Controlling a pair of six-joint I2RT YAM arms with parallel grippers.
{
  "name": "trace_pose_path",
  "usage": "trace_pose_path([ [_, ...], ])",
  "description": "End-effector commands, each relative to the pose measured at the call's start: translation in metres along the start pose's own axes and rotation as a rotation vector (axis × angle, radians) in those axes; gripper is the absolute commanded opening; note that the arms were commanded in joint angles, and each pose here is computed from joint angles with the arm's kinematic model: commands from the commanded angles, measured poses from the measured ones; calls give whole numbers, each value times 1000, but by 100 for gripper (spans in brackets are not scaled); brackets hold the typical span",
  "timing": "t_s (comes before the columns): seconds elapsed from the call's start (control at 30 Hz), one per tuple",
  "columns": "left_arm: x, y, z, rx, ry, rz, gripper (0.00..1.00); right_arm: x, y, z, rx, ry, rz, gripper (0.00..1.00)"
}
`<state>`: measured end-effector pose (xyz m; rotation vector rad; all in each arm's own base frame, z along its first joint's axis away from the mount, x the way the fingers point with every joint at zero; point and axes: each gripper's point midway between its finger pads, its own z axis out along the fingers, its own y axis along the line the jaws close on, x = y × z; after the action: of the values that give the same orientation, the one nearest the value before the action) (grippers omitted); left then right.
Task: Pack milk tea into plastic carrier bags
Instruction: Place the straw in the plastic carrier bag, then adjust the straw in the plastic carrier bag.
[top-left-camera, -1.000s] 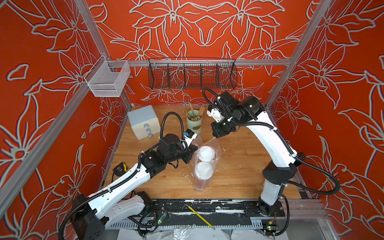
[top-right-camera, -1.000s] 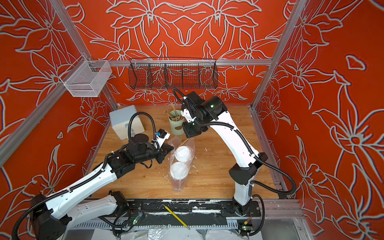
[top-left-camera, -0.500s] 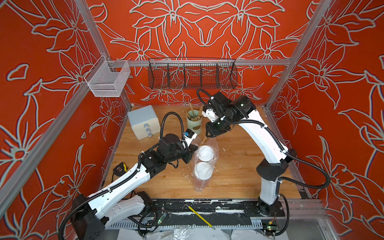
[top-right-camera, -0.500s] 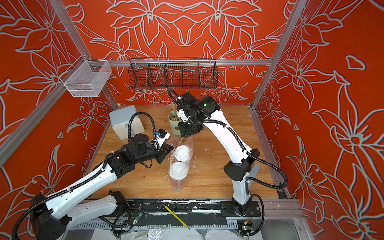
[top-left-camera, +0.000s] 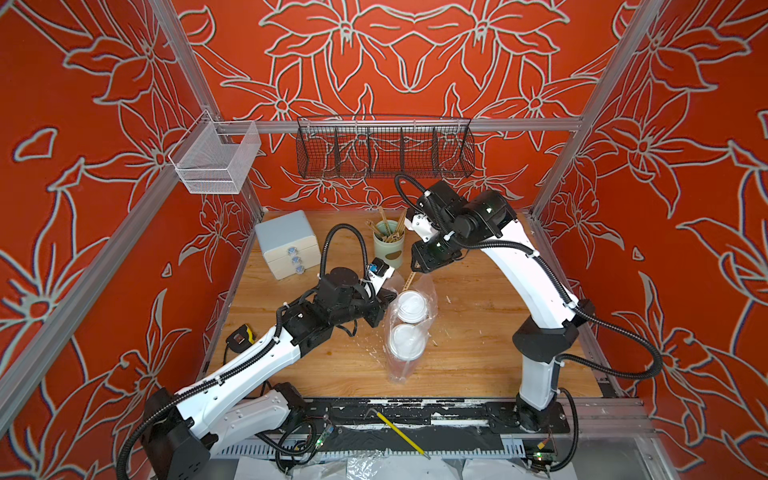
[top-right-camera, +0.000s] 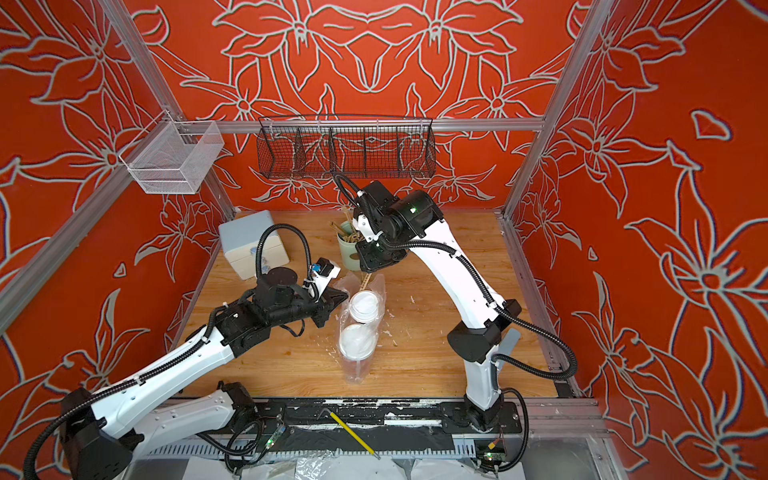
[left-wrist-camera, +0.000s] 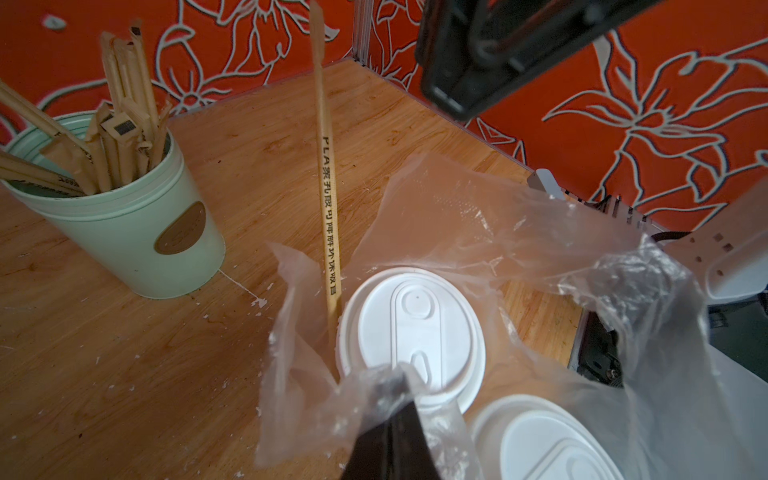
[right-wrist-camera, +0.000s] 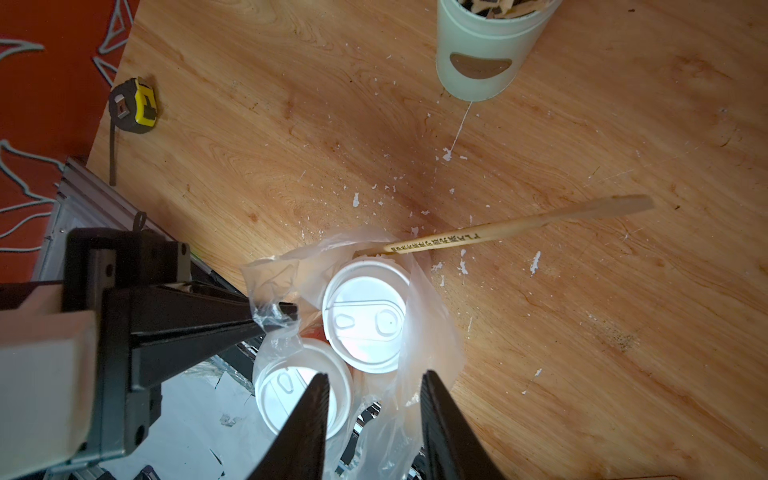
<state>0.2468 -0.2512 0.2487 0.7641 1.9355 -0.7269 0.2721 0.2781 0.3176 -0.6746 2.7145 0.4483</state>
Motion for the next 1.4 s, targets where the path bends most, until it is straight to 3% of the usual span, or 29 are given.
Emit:
trace_pose_path([
  [0.0, -5, -6, -4, 20, -28, 15, 0, 35, -19, -12, 103, 110, 27, 40],
  [0.2, -3, -6, -2, 21, -19, 8, 0, 24, -40, -30, 188, -61, 103, 48],
  [0.47, 1, -4, -4, 10, -1, 7, 0, 2, -48, -22, 63, -388, 267, 57],
  [0.57, -1, -6, -15, 8, -25, 19, 0, -10, -46, -7, 10, -470, 288, 67],
  [0.8, -6, -11, -22, 23, -60, 24, 0, -31, -51, 8, 14, -530, 315, 82],
  [1.03, 0, -10, -17, 25, -35, 13, 0, -39, -65, 0, 62, -579, 333, 79],
  [1.37, 2, -10, -15, 31, -30, 12, 0, -48, -65, 42, 27, -491, 372, 78],
])
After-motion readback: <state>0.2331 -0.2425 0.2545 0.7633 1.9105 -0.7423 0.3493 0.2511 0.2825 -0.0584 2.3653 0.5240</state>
